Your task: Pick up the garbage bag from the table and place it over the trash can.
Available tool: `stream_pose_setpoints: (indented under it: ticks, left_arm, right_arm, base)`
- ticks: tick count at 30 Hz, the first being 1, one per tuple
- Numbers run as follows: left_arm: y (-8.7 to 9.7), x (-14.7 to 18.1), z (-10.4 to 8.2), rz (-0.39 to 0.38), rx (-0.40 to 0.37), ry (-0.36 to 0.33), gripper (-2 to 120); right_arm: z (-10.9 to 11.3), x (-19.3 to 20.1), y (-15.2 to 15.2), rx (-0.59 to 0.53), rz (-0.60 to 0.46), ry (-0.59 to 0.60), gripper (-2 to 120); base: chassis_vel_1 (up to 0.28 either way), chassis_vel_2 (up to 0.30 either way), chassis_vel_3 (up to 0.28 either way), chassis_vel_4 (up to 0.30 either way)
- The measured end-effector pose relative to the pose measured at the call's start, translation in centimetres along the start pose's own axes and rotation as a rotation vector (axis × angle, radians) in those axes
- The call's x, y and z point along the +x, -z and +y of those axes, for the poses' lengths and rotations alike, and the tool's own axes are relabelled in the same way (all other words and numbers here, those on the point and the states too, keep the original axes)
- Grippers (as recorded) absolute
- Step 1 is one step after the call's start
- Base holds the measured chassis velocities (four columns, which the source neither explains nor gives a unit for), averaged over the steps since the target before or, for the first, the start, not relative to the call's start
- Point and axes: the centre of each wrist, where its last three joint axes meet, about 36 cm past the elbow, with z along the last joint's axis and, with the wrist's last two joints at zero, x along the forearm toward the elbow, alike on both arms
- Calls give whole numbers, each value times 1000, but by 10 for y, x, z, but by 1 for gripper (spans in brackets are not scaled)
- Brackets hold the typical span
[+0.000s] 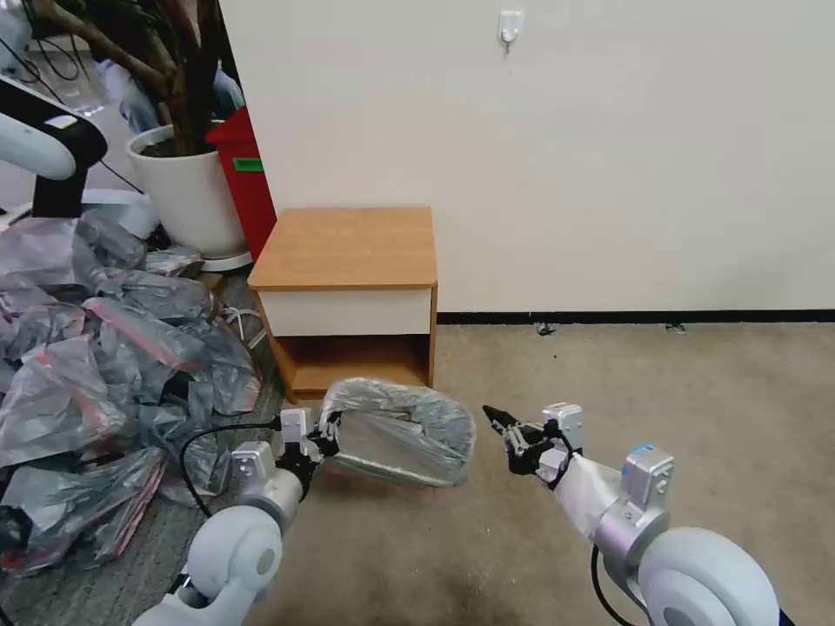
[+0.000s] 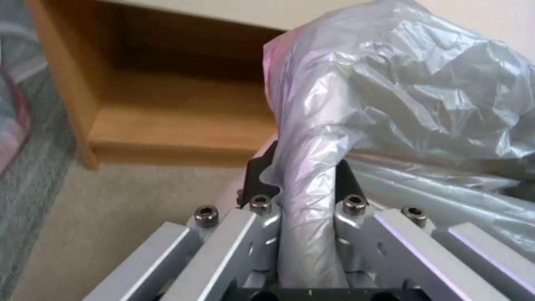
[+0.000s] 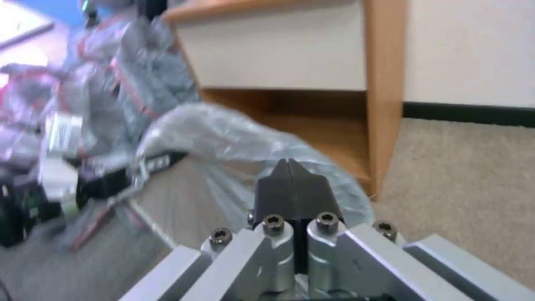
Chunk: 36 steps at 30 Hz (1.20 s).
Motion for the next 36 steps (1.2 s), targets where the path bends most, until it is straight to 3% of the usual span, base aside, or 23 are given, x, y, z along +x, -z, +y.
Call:
stream_pose_setpoints:
  ticks: [5,10,15,36]
  left_arm:
    - [-8,4,-5,-42,-111,-44,7]
    - [-15,8,-12,-63,-163,-71,7]
    - [-22,13,-19,-61,-178,-85,7]
    - [-28,19,-28,-57,-183,-102,7]
  right_arm:
    - [1,-15,-3,61,81,50,0]
    - [3,-27,-13,108,160,81,0]
    - [8,-41,-16,130,226,106,0]
    - [2,-78,-36,134,312,61,0]
  base:
    - [0,0,0,0]
    - [0,0,0,0]
    - [0,0,0,0]
    - [0,0,0,0]
